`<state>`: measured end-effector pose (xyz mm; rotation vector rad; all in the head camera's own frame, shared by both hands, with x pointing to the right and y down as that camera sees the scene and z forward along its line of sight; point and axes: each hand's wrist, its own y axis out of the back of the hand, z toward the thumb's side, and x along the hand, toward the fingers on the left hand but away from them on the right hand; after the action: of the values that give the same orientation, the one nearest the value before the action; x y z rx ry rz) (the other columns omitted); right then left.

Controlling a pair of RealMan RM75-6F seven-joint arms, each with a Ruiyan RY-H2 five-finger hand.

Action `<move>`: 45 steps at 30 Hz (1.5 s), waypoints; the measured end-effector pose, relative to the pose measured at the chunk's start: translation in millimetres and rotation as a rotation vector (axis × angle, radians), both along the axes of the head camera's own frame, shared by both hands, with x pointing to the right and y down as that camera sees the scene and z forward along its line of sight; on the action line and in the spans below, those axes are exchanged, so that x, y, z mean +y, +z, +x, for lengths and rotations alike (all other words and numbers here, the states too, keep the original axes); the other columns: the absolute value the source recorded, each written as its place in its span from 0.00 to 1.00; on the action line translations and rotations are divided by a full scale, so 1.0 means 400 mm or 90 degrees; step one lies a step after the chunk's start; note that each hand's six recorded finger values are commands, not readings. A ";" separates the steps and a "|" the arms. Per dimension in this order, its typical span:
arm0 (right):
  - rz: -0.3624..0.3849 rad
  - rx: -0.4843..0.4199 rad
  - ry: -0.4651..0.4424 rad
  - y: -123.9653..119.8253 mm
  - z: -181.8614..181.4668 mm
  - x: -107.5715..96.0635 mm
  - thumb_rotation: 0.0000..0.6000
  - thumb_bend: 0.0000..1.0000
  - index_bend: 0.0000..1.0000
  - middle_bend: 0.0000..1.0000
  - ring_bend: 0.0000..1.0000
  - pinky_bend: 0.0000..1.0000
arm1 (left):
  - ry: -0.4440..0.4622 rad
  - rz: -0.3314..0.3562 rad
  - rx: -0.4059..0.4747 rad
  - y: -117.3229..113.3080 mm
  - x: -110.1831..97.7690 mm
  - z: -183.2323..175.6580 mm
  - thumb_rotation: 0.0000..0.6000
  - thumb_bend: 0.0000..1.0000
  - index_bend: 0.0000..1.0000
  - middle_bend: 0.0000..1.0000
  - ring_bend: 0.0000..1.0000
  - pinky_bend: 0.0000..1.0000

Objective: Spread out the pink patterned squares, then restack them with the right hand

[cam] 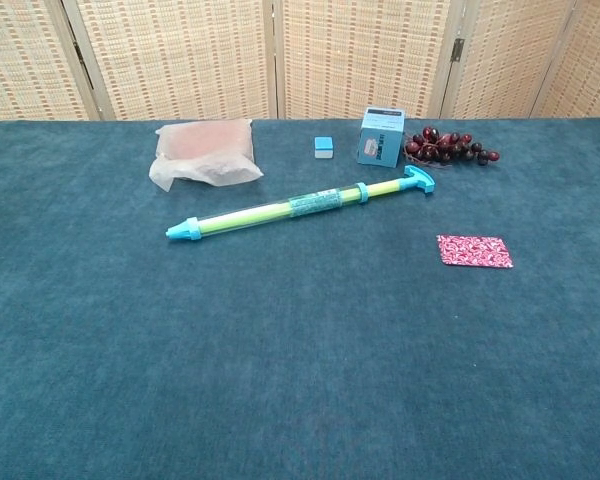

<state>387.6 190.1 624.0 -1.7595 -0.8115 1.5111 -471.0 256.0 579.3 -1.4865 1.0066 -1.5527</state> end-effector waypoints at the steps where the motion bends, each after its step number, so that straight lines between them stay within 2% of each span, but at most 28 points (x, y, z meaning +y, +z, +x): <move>1: -0.011 0.003 -0.003 0.010 -0.006 -0.007 1.00 0.42 0.15 0.82 0.89 0.91 | -0.001 -0.001 -0.001 0.000 0.001 -0.001 1.00 0.26 0.18 0.05 0.04 0.11; 6: -0.075 0.009 -0.018 0.073 -0.045 -0.041 1.00 0.48 0.16 0.94 0.99 0.98 | -0.007 -0.008 -0.006 0.005 0.003 -0.009 1.00 0.26 0.21 0.05 0.04 0.11; 12: -0.128 0.011 -0.046 0.142 -0.102 -0.084 1.00 0.54 0.16 1.00 1.00 1.00 | -0.003 -0.007 -0.005 0.004 -0.004 -0.004 1.00 0.26 0.23 0.05 0.04 0.11; 19: -0.156 0.013 -0.075 0.190 -0.160 -0.115 1.00 0.59 0.16 1.00 1.00 1.00 | -0.002 -0.006 -0.002 0.006 -0.006 0.001 1.00 0.26 0.23 0.05 0.04 0.11; 29: -0.200 0.006 -0.106 0.257 -0.230 -0.128 1.00 0.59 0.16 1.00 1.00 1.00 | -0.005 -0.008 -0.004 0.007 -0.004 -0.004 1.00 0.26 0.23 0.05 0.04 0.11; 33: -0.221 0.005 -0.101 0.284 -0.236 -0.126 1.00 0.59 0.16 1.00 1.00 1.00 | -0.008 -0.008 -0.006 0.006 -0.002 -0.007 1.00 0.26 0.23 0.05 0.04 0.11; 45: -0.239 0.009 -0.108 0.307 -0.237 -0.107 1.00 0.59 0.16 1.00 1.00 1.00 | -0.010 -0.012 -0.006 0.011 0.001 -0.010 1.00 0.26 0.23 0.05 0.04 0.11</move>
<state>292.7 147.3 746.8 -2.0233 -0.3742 1.6352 -474.9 256.6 583.8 -1.4863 1.0027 -1.5828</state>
